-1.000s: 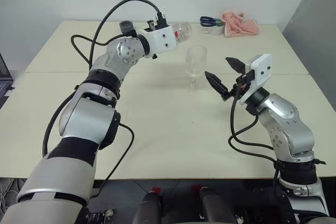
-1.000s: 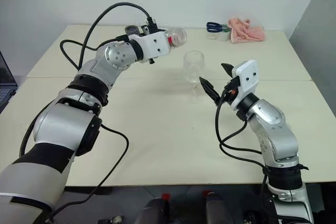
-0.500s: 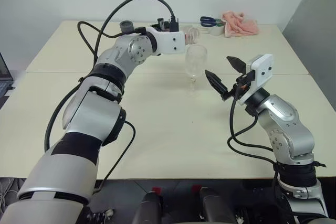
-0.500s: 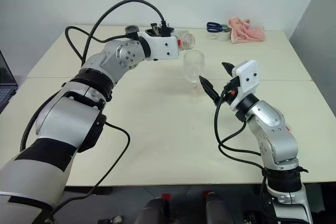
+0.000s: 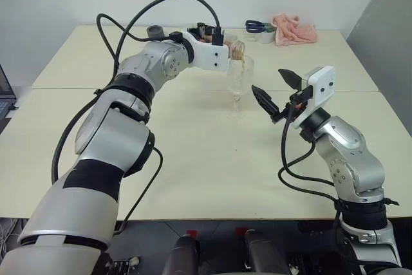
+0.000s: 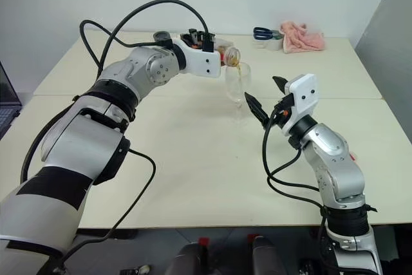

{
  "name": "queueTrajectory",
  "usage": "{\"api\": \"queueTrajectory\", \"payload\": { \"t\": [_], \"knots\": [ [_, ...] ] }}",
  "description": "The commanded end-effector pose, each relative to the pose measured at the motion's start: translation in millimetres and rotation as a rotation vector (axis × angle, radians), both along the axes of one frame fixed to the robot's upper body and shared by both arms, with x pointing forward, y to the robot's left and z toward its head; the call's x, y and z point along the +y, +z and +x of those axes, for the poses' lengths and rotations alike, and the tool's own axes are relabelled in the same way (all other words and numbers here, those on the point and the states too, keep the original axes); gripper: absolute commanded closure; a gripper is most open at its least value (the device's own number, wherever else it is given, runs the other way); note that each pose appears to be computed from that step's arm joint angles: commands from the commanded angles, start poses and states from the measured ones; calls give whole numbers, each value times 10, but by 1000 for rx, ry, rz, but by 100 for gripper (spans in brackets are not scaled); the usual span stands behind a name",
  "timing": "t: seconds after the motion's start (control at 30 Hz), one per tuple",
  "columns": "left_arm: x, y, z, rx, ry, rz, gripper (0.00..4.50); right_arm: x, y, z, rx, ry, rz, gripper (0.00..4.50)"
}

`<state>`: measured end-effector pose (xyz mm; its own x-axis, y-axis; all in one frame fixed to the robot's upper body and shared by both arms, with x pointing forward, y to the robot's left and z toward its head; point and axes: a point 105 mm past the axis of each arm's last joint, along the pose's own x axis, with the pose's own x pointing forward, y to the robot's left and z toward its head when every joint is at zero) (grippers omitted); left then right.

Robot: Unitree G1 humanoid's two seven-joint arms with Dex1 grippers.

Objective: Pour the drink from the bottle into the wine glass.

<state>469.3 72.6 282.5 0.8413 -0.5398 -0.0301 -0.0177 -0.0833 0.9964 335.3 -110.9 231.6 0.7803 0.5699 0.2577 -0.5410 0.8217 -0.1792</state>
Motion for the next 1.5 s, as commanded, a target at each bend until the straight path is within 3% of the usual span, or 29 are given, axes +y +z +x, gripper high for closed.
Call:
{"api": "queueTrajectory", "payload": {
  "t": [0.03, 1.5],
  "knots": [
    [-42, 309, -41, -95, -19, -3, 286, 27, 132, -80, -55, 10, 5, 0],
    [-3, 450, -29, -163, 20, 92, 286, 42, 173, -49, -65, 14, 19, 0]
  ]
}}
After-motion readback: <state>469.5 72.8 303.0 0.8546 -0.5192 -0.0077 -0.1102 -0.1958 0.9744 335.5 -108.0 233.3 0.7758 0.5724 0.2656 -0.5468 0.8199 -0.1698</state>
